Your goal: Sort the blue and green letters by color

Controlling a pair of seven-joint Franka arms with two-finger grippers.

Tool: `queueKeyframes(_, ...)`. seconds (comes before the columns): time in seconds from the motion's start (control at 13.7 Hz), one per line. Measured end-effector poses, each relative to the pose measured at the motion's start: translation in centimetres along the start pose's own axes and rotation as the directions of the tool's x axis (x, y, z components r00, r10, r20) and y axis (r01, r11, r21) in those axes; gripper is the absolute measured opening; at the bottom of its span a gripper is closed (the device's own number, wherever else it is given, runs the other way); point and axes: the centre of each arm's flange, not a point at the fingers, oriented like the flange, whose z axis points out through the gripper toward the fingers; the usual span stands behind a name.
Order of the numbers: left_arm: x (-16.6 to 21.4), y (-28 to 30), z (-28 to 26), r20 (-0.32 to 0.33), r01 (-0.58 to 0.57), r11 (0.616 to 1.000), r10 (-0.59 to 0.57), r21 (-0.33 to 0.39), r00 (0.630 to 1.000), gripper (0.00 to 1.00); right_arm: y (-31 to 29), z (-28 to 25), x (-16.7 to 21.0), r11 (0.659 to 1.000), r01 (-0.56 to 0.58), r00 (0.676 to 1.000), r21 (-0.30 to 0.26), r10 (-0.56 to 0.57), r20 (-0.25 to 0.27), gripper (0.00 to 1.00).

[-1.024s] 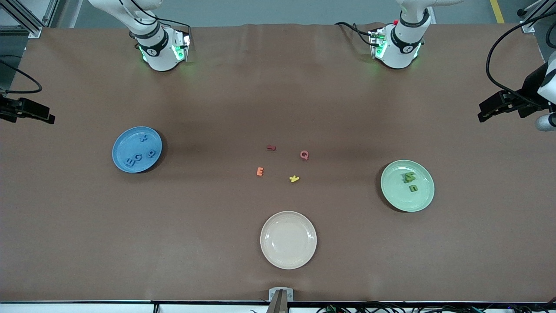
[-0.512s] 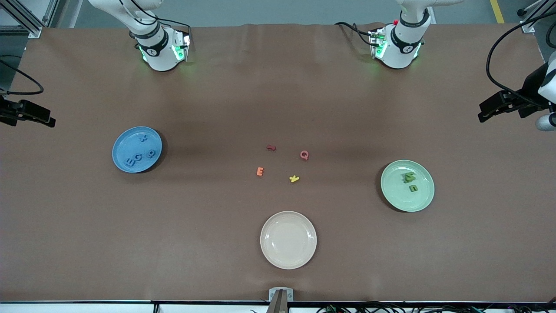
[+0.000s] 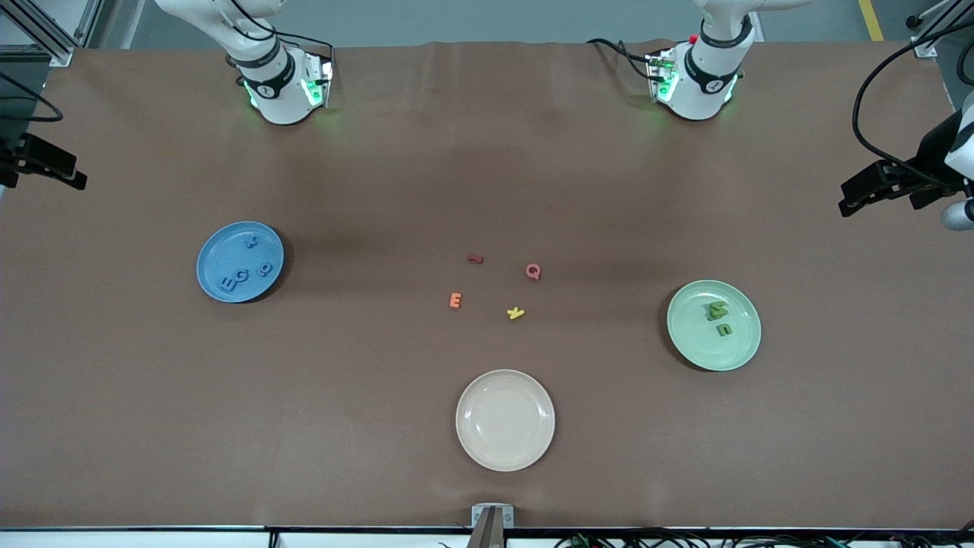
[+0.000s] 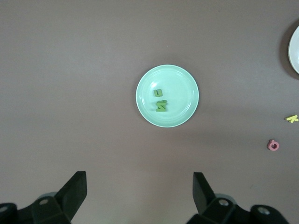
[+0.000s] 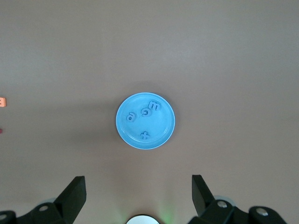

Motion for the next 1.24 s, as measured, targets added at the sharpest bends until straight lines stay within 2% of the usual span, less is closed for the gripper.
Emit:
queueKeyframes(0.44, 0.0, 0.2, 0.0, 0.0, -0.009, 1.0, 0.009, 0.0, 1.0, 1.0, 0.1, 0.5, -0.8, 1.0, 0.0, 1.0, 0.003, 0.0, -0.005, 1.0)
queueKeyframes(0.88, -0.7, 2.2, -0.3, 0.005, -0.081, 0.997, 0.081, -0.009, 0.997, 1.0, 0.2, 0.3, -1.0, 1.0, -0.002, 1.0, 0.004, 0.002, -0.007, 1.0)
queueKeyframes(1.24, -1.5, 2.2, -1.4, -0.009, -0.094, 0.996, 0.094, -0.007, 0.995, 1.0, 0.2, 0.2, -1.0, 1.0, -0.004, 1.0, 0.004, 0.004, -0.012, 1.0)
